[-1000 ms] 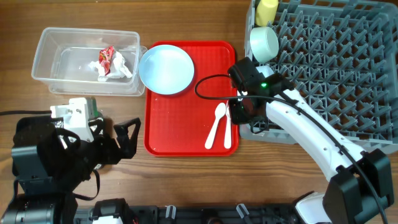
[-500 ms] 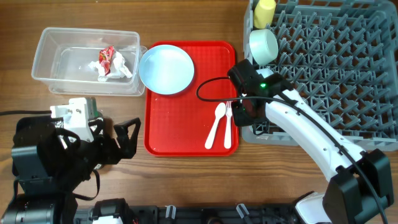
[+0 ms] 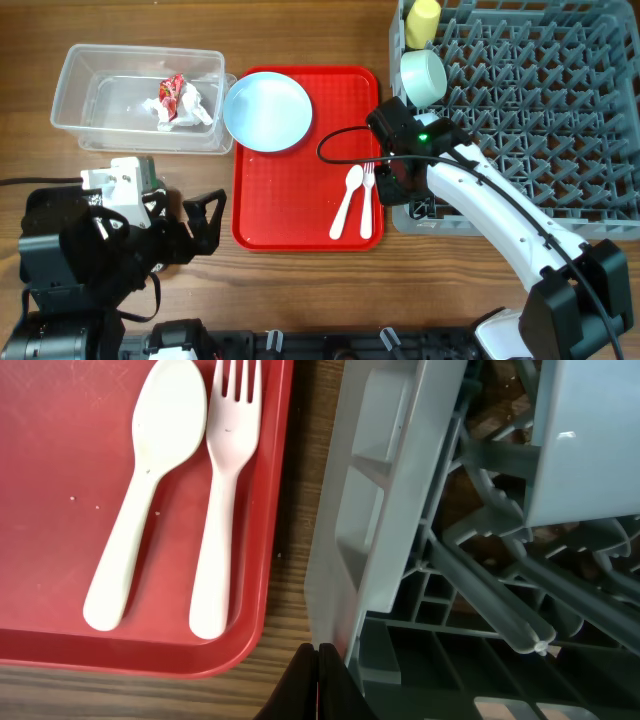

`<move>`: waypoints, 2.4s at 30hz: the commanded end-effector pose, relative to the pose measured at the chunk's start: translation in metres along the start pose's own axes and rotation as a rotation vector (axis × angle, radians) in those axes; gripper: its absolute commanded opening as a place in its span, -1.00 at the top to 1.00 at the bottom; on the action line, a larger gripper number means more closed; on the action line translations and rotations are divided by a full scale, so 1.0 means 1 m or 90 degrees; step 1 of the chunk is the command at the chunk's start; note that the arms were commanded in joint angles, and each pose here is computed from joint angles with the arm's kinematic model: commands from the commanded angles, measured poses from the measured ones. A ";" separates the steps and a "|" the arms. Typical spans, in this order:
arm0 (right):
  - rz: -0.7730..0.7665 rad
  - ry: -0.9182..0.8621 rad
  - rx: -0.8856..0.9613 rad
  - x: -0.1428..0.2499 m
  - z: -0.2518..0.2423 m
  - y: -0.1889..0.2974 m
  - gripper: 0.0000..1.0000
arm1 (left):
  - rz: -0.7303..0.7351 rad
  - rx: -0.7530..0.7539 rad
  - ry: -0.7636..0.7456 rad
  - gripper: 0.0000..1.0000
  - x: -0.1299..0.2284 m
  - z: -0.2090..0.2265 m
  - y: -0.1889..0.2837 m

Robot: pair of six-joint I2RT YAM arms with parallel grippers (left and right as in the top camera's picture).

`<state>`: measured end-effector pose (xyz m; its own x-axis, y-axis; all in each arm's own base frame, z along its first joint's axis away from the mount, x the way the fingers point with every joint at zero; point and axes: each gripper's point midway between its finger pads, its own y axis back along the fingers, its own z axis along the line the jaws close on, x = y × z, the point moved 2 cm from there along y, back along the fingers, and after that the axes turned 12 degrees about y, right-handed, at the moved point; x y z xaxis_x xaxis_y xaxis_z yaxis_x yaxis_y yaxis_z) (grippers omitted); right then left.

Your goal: Sort waste into correct bins and load items into the dishwasher rack

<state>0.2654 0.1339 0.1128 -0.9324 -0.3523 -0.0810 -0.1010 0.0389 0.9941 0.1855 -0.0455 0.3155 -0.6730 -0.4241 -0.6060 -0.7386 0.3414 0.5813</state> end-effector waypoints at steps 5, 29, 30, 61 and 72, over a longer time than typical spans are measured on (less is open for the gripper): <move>-0.005 -0.007 -0.093 0.000 0.021 0.009 0.91 | -0.007 0.008 -0.012 -1.00 -0.003 -0.003 0.003; -0.445 0.106 -0.206 -0.031 0.033 0.162 0.91 | 0.105 -0.047 -0.075 -0.99 0.012 0.004 -0.031; -0.452 0.111 -0.204 -0.029 0.032 0.165 0.91 | 0.117 -0.057 -0.087 -1.00 0.014 0.004 -0.037; -0.546 0.097 -0.161 0.044 0.005 0.219 -1.00 | 0.181 -0.280 -0.326 -1.00 0.035 0.001 -0.238; -0.524 0.098 -0.160 0.049 0.005 0.213 -0.99 | 0.255 -0.251 -0.573 -1.00 0.046 0.010 -0.272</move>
<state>0.1968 0.1322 0.3131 -0.5538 -0.3069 -0.7741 -0.6074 -0.4870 0.6276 0.3483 -0.1476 0.1308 -0.8221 0.3313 -0.4629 -0.4993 -0.0292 0.8659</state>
